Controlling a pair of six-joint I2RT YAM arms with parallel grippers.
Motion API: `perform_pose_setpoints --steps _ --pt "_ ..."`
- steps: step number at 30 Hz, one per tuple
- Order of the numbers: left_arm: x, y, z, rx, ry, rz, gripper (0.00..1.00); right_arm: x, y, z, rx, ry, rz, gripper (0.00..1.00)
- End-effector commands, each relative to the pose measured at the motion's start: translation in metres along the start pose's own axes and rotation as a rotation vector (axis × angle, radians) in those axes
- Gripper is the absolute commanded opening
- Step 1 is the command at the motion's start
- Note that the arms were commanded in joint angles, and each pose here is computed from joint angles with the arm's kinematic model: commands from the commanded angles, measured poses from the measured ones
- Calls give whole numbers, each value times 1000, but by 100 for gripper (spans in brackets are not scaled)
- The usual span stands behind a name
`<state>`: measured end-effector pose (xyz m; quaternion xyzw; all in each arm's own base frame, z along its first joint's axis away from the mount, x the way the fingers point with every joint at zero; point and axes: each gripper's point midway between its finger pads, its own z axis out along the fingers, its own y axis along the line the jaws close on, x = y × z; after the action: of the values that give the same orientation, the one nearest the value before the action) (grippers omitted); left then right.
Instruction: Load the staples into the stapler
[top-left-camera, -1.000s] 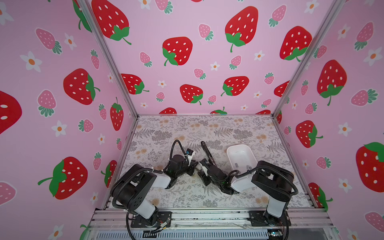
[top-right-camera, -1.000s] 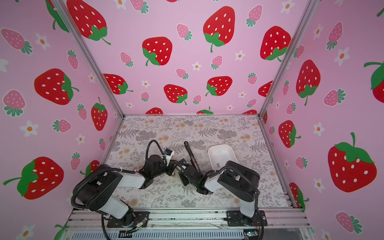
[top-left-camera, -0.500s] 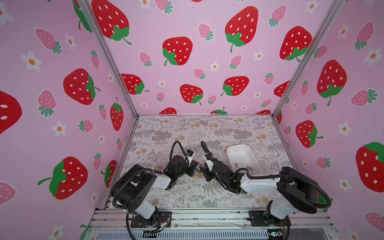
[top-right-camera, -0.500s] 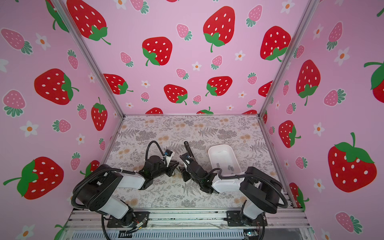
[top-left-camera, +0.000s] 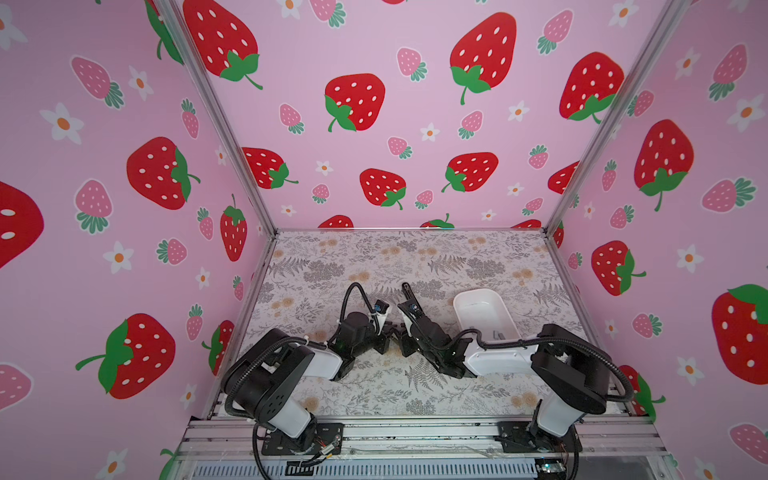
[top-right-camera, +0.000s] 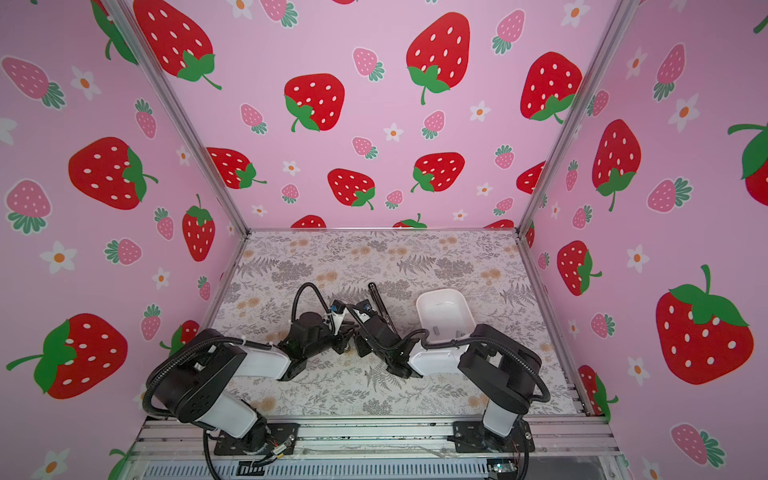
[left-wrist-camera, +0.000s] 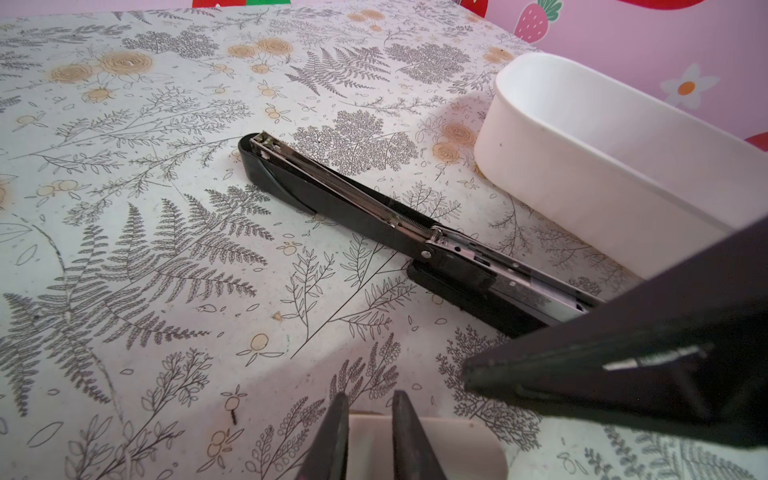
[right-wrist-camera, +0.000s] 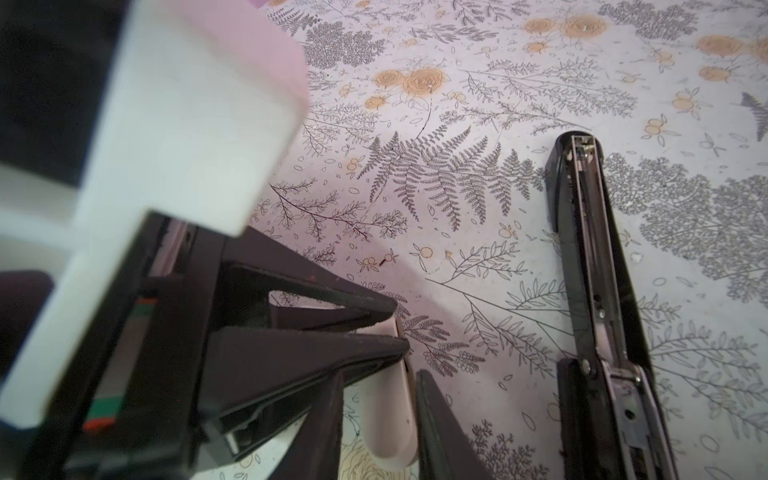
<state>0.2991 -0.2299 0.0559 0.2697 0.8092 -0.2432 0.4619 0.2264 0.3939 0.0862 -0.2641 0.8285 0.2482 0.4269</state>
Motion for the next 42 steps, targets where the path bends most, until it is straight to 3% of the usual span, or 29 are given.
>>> perform_pose_setpoints --steps 1,42 --pt "-2 -3 0 7 -11 35 23 7 -4 3 20 3 9 27" --pt "2 -6 2 6 6 61 20 76 -30 22 80 104 -3 25"
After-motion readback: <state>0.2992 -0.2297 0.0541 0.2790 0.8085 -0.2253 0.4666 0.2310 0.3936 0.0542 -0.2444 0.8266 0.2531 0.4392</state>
